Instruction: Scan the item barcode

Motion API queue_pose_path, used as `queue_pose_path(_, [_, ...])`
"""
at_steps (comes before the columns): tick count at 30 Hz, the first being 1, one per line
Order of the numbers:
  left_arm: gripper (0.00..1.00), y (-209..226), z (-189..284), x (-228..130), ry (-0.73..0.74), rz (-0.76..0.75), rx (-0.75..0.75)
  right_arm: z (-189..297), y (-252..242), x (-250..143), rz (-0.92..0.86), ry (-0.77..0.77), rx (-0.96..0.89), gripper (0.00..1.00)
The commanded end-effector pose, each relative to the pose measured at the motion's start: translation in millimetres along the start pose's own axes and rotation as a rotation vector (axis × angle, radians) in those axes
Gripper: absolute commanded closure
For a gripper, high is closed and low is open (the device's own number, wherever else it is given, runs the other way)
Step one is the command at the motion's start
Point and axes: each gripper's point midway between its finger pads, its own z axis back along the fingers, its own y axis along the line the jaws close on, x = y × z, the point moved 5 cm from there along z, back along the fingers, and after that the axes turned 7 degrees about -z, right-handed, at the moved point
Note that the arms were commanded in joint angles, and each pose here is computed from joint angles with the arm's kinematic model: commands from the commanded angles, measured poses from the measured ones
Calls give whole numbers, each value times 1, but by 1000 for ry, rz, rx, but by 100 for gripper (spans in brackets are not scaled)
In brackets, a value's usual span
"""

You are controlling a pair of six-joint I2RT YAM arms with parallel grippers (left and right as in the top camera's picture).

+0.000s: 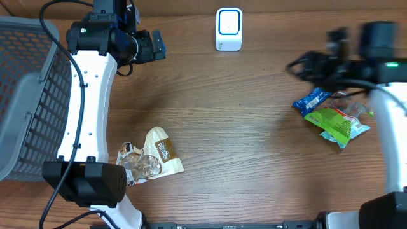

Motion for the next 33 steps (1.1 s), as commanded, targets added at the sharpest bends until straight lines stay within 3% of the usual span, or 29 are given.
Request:
queue_pose_path(1, [0,-2,2,3,-12,5,-1,-45,24,-39,84,145,53,27])
queue_pose_path(13, [0,-2,2,3,-12,5,-1,-191,74,-133,213,374,170,23])
queue_pose_path(19, [0,-4,2,3,-9,5,-18,-214,97,-171,317,452,247,24])
queue_pose_path(25, [0,-11,13,0,9,15,-107,-230,108,-189,452,370,168,24])
queue_pose_path(31, [0,24,52,4,-6,123,-63,-261,104,-213,545,371,140,21])
queue_pose_path(33, [0,42,62,4,-9,190,-41,-270,102,-214,554,367,146,26])
